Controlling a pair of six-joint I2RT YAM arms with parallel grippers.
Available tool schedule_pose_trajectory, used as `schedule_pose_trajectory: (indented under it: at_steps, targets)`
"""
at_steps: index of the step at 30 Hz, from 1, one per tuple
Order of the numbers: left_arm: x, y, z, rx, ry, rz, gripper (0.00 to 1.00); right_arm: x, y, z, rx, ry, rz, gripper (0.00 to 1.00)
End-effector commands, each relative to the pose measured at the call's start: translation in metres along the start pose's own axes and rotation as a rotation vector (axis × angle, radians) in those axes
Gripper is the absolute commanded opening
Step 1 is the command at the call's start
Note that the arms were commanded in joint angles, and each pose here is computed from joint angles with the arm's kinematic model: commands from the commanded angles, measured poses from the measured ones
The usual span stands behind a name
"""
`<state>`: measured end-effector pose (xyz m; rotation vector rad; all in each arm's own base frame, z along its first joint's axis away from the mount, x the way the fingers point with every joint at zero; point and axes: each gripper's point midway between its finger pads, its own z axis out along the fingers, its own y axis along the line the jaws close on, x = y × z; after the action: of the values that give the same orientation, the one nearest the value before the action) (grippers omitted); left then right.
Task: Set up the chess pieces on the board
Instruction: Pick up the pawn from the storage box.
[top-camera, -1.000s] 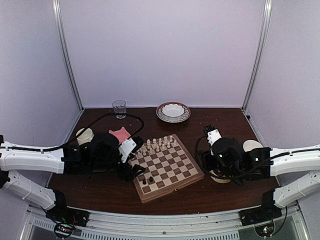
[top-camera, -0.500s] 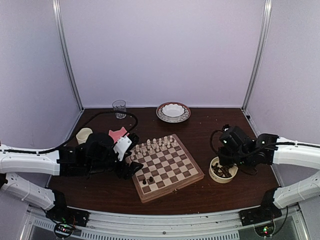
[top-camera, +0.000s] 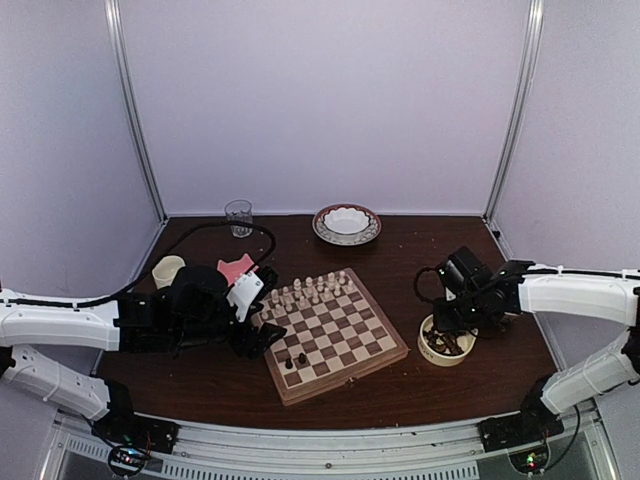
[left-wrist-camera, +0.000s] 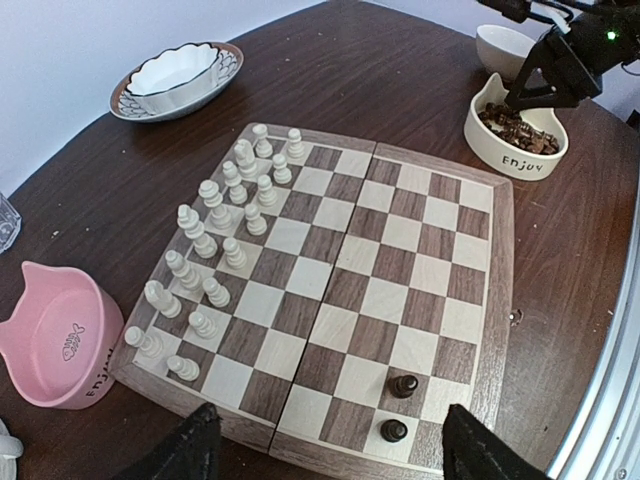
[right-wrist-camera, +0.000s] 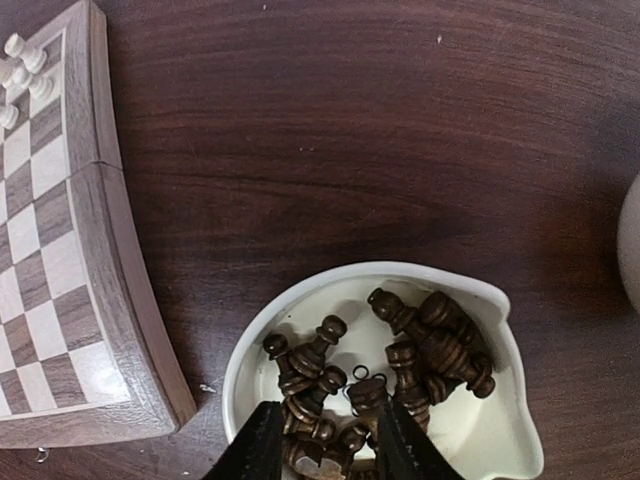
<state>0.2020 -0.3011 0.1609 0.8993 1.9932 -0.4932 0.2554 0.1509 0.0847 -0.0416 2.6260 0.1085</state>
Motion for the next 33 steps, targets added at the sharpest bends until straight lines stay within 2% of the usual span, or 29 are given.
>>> schedule_pose_trajectory:
  at_steps: [1,6,14,18,25,32,33]
  targets:
    - [-0.013,-0.004,-0.001,0.013,-0.046,-0.012,0.76,0.004,0.009,0.026,-0.049,0.061,0.105,0.28]
    - [-0.014,-0.003,-0.003,0.009,-0.051,-0.012,0.76,0.007,0.016,0.049,-0.051,0.099,0.191,0.3]
    - [-0.013,-0.004,-0.002,0.014,-0.047,-0.014,0.76,0.013,0.015,0.065,-0.017,0.13,0.221,0.31]
    - [-0.013,-0.004,-0.001,0.012,-0.042,-0.014,0.76,0.015,0.013,0.068,-0.003,0.14,0.219,0.27]
    - [-0.012,-0.003,-0.001,0.007,-0.038,-0.01,0.76,-0.003,0.003,0.038,0.007,0.054,0.17,0.18]
    - [-0.012,-0.003,-0.002,0.01,-0.039,-0.01,0.76,-0.01,-0.009,0.008,0.007,-0.022,0.106,0.17]
    - [-0.012,-0.004,-0.002,0.012,-0.039,-0.011,0.76,-0.01,-0.007,0.005,-0.009,-0.031,0.092,0.15]
